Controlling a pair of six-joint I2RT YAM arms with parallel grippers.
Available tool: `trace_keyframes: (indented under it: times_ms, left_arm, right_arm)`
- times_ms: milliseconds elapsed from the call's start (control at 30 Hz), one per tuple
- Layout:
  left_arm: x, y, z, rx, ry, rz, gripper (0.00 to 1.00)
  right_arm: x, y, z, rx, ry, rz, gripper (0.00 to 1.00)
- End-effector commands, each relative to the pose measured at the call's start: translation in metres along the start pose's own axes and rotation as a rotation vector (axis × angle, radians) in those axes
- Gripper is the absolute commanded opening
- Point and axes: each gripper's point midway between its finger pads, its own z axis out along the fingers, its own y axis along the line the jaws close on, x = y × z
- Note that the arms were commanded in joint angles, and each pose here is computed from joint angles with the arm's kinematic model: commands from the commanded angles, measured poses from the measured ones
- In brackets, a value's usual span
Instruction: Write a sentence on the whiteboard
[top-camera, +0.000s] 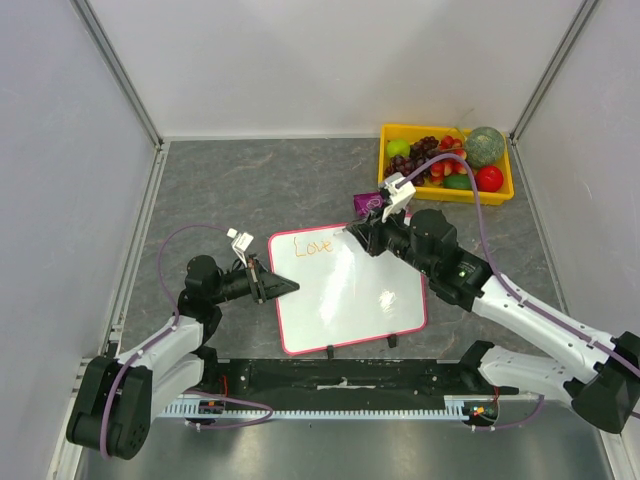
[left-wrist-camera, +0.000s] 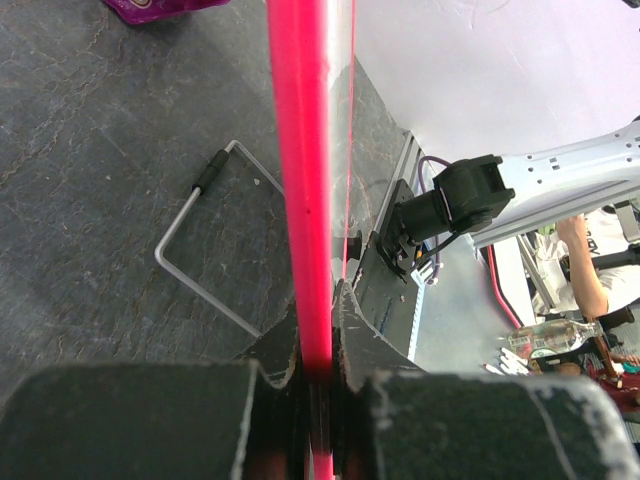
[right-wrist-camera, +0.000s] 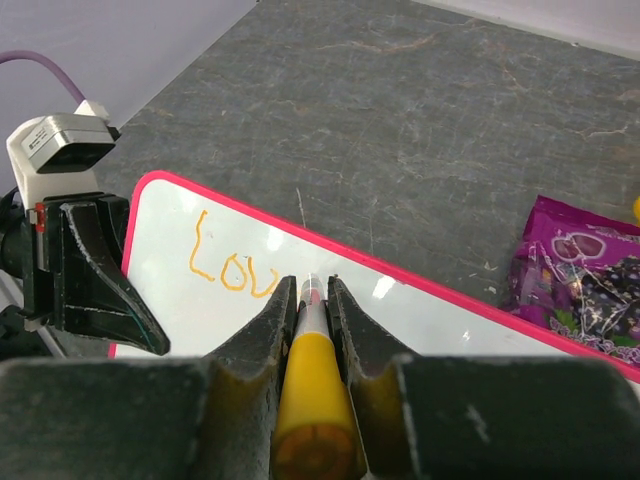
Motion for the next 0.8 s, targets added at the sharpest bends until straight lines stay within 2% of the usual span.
trace_keyframes:
  times_ms: [0, 767]
  left_arm:
    - [0.004, 0.024, -0.001, -0.082, -0.02, 0.088, 0.02]
    - [0.004, 0.024, 0.0, -0.075, -0.016, 0.082, 0.02]
  right_arm:
    - [-0.025, -0.005, -0.007, 0.038, -0.098, -0.013, 0.0]
    - [0.005, -0.018, -0.017, 0.083, -0.059, 0.003, 0.0]
